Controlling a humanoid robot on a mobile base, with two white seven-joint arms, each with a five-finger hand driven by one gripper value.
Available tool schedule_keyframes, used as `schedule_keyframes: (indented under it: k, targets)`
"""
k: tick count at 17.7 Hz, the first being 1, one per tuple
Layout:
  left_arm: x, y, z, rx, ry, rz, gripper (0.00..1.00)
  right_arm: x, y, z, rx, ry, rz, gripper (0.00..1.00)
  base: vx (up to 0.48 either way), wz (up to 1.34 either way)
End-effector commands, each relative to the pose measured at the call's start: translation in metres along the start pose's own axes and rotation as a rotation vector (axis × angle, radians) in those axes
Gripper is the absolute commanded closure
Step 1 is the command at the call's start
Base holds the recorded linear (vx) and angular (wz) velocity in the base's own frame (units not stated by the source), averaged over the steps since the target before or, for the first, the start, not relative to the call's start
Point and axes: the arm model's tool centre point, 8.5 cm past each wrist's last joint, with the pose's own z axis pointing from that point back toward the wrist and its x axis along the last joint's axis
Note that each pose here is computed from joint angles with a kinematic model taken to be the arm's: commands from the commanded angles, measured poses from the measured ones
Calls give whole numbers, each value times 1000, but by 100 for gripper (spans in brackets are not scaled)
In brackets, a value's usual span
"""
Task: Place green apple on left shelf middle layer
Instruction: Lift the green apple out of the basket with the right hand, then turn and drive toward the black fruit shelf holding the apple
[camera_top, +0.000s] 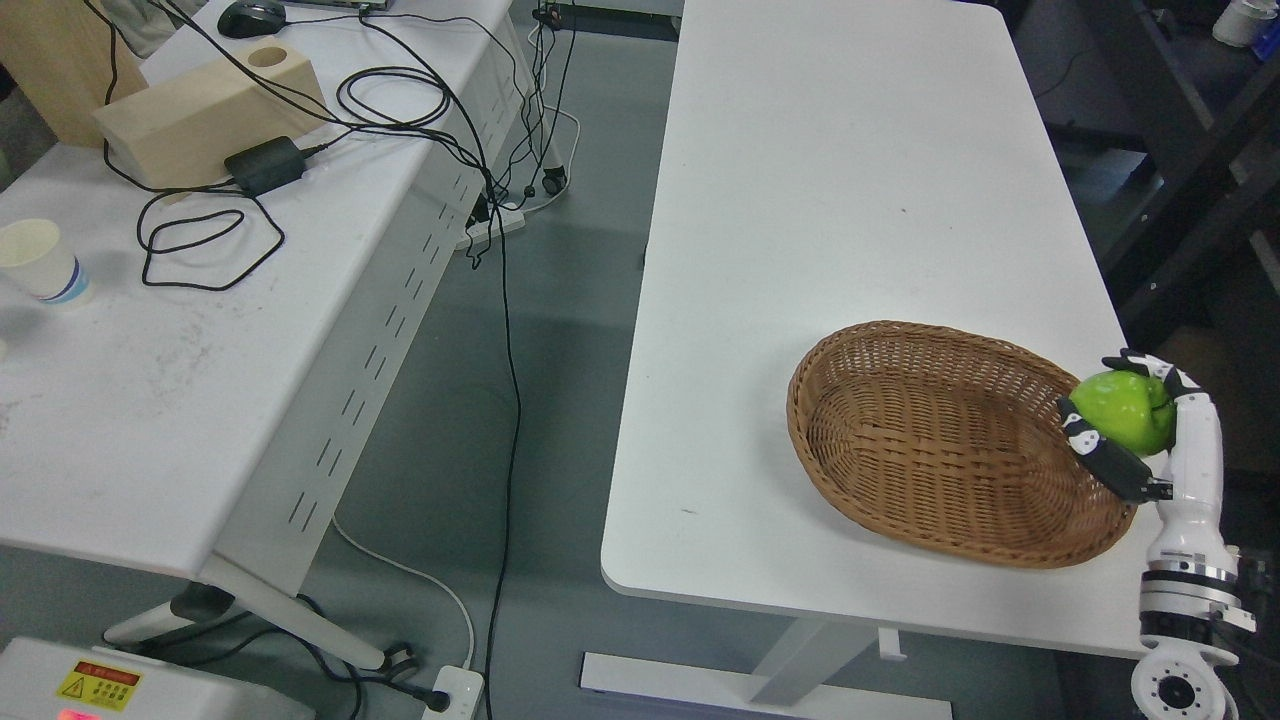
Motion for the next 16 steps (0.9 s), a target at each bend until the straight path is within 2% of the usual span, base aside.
schedule_keyframes:
  k: [1,4,7,13,16]
  targets:
    - [0,11,2,18,-1,-1,0,-5,12,15,-27,74,-55,100,-30,0]
    - [0,11,2,18,-1,-1,0,-5,14,18,-36,92,-65,100,-44,8]
    - [0,11,2,18,-1,-1,0,-1,12,17,-45,80,-70,100,-74,18]
    - [0,11,2,18,-1,-1,0,1,-1,15,-86,68,-165,100,-105,42]
    - [0,11,2,18,-1,-1,0,0,9,25,-76,77,-189,100,-122,44]
